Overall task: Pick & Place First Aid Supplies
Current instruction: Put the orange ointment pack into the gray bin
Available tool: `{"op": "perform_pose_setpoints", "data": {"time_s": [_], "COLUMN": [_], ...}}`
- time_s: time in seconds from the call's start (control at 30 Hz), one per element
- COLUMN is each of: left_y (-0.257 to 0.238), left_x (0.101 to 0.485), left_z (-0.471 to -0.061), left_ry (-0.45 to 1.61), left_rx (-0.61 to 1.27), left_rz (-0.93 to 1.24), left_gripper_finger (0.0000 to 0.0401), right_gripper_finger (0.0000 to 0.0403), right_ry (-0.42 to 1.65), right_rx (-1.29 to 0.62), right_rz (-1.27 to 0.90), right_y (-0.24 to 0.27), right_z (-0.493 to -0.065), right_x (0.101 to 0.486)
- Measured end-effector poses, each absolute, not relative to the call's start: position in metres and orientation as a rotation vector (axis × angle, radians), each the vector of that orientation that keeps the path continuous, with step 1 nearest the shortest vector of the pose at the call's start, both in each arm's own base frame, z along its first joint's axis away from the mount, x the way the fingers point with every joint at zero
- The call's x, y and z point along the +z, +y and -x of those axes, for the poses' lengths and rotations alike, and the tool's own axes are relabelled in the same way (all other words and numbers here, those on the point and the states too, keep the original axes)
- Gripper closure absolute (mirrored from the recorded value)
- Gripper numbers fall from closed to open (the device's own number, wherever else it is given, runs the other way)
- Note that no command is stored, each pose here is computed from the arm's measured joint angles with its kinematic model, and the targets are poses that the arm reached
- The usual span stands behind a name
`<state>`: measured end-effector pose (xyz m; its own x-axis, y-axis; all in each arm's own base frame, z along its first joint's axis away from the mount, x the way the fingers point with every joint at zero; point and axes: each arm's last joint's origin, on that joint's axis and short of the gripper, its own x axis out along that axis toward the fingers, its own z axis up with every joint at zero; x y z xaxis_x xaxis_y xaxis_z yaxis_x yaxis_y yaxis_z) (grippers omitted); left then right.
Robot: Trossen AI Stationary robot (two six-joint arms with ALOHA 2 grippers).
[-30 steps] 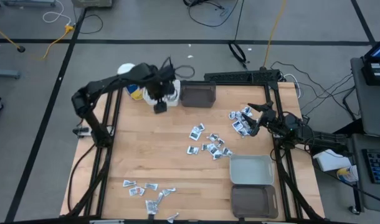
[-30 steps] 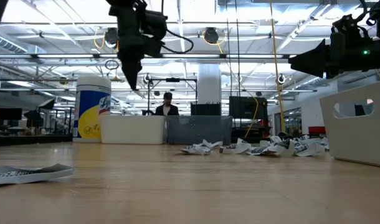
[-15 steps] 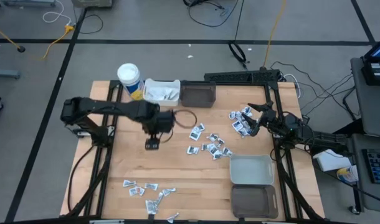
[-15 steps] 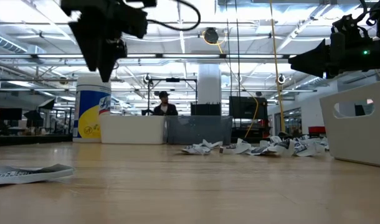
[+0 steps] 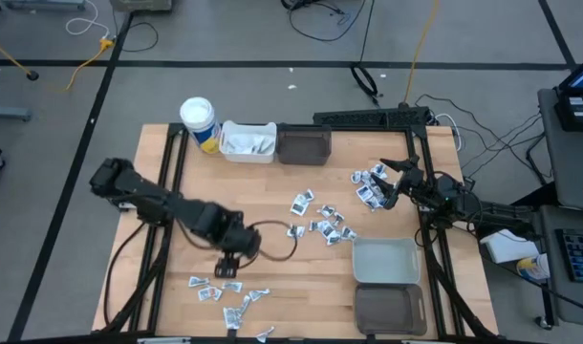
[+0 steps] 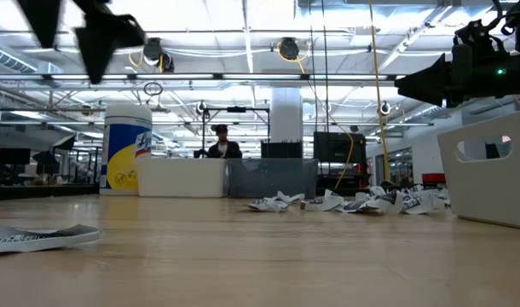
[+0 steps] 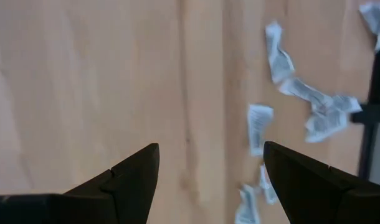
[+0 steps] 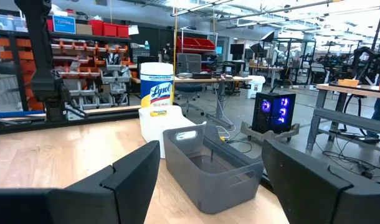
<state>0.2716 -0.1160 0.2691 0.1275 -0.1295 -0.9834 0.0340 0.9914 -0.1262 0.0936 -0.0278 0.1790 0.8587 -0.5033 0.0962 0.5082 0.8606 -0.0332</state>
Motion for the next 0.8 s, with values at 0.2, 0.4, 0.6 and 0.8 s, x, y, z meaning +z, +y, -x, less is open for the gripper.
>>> {"op": "perform_pose_setpoints", "data": {"time_s": [0.2, 0.4, 0.6, 0.8], "left_y": [-0.146, -0.168, -0.187, -0.198], "left_x": [0.256, 0.247, 0.245, 0.243], "left_z": [-0.272, -0.297, -0.329, -0.351], "left_ry": [1.505, 1.521, 1.497, 1.465], "left_rx": [-0.082, -0.06, -0.051, -0.039], "left_rz": [0.121, 0.14, 0.178, 0.218], "left_gripper_finger": [0.0107, 0.0107, 0.0107, 0.0107], "right_gripper_finger": [0.0124, 0.0124, 0.0124, 0.0124], "right_ry": [-0.086, -0.089, -0.085, -0.086], "right_rx": [-0.531, -0.531, -0.531, -0.531], "right_rz": [0.058, 0.058, 0.058, 0.058], "right_y": [-0.028, -0.028, -0.028, -0.028], "right_z": [-0.094, -0.094, -0.094, -0.094], "right_x": [0.179, 0.179, 0.179, 0.179]}}
